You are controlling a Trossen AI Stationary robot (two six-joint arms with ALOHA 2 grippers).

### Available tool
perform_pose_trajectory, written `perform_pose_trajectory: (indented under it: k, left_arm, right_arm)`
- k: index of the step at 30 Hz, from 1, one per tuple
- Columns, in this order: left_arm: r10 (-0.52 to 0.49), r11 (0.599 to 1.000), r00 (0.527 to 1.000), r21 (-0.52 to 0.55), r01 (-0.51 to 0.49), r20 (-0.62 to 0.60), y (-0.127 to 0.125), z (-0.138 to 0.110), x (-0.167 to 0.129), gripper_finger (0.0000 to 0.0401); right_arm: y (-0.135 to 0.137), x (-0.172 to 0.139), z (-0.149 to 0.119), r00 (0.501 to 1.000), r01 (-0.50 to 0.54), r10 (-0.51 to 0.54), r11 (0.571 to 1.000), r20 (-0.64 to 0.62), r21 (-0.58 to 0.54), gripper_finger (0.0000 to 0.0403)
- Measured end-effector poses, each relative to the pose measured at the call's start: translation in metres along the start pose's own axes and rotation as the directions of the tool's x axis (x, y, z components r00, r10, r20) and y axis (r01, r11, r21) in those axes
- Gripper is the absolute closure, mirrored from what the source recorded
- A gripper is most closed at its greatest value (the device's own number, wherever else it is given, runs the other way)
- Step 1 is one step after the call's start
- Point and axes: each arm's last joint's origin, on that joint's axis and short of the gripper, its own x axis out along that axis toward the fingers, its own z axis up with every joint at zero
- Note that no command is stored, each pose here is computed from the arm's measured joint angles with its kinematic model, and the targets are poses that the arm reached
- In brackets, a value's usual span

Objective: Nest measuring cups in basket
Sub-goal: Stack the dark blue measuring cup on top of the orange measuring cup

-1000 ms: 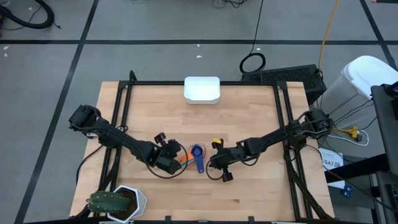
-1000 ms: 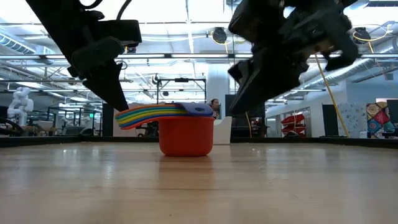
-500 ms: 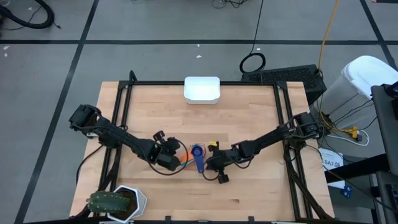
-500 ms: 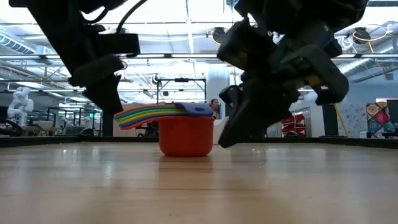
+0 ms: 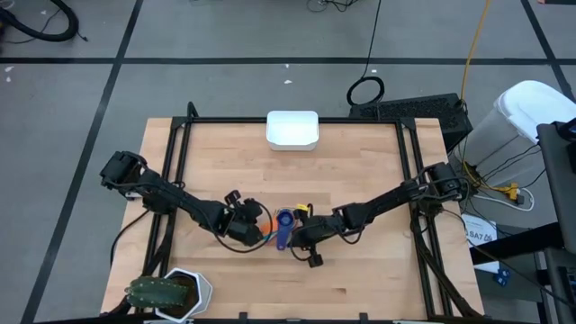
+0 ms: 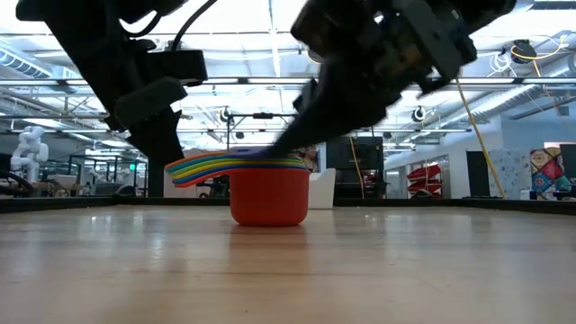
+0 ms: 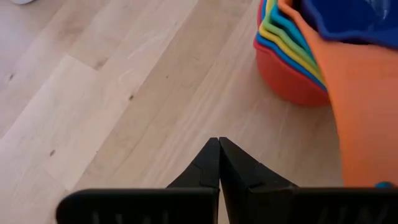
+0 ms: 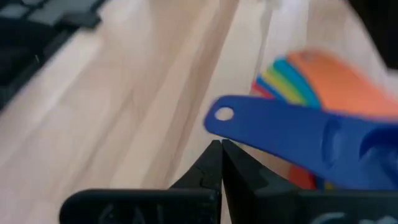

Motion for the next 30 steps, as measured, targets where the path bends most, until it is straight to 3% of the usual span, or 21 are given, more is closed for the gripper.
perform_pose_trajectory:
  k: [9,14,22,30]
  left_arm:
    - [0.0,1.0,1.0,0.001,0.0,0.0,0.0,0.0,0.0,0.0396]
    - [0.0,1.0,1.0,0.005,0.0,-0.01,0.0,-0.001,0.0,0.0395]
    - [0.01,1.0,1.0,0.005,-0.01,0.001,0.001,-0.001,0.0,0.0397]
    - [0.023,1.0,0.999,-0.003,-0.023,0.022,0.002,0.003,0.002,0.0398]
  right_arm:
    - [-0.006,-0.001,0.018,0.996,0.015,-0.014,1.0,0.093,-0.008,0.0403]
    - [-0.004,-0.003,0.012,1.0,0.009,-0.008,1.0,0.025,-0.024,0.0403]
    - [0.032,-0.009,0.014,0.99,-0.137,0.139,0.98,0.002,-0.143,0.0403]
    - [0.021,0.007,-0.001,0.995,-0.088,0.084,0.993,-0.051,-0.085,0.0403]
